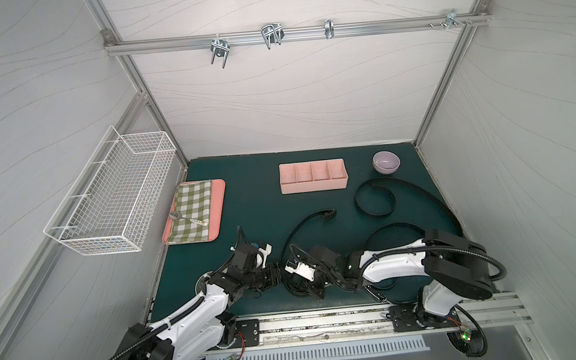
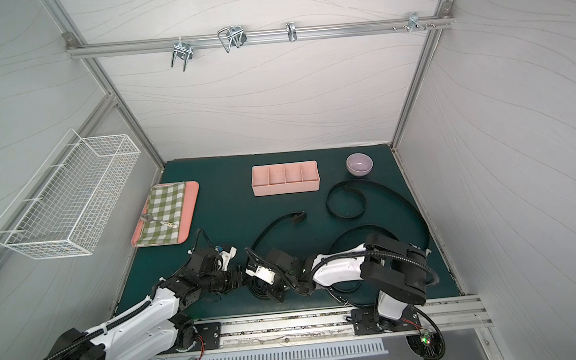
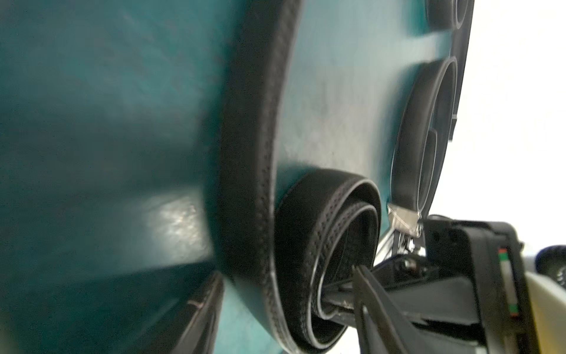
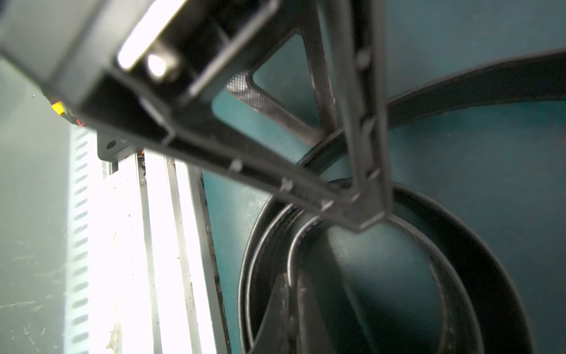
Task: Place the belts into the storage roll
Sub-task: Roll the belt at the center of the board.
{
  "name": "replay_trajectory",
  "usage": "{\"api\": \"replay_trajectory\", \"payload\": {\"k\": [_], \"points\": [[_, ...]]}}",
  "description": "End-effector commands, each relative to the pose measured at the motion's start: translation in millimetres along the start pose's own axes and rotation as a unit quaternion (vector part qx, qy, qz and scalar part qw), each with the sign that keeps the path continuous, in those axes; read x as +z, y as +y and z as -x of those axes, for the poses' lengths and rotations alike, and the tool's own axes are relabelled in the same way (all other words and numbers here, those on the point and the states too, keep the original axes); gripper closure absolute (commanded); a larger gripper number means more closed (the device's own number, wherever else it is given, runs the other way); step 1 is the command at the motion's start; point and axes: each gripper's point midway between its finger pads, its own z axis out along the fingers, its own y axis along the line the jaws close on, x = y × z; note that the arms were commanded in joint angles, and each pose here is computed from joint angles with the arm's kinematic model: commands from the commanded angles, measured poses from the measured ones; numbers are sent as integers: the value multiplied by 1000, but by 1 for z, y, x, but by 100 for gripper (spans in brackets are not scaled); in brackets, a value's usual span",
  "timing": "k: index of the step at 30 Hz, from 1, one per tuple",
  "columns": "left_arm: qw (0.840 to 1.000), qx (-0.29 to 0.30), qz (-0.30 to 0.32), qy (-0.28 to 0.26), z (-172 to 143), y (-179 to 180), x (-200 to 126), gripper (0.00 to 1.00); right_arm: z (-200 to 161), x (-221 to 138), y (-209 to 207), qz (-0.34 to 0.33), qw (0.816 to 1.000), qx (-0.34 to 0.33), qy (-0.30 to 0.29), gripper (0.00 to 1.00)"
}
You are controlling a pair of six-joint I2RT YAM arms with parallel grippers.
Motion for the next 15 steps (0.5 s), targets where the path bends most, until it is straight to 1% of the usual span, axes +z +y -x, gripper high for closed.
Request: {"api": "replay_trajectory", "payload": {"k": [1, 3, 6, 12, 15], "points": [[998, 39, -35, 17, 2, -20, 5, 44, -46, 5, -18, -30, 996, 26, 74, 93], [998, 45, -39, 23, 0, -23, 10, 49, -45, 5, -17, -30, 996, 26, 74, 93], [997, 64, -31, 36, -4, -24, 15, 49, -46, 5, -18, -31, 996, 27, 75, 93], [994, 92, 10, 52, -6, -24, 22, 50, -45, 5, -17, -28, 997, 26, 74, 93], [993, 97, 35, 50, -2, -20, 22, 55, -46, 5, -17, -27, 997, 25, 74, 94]]}}
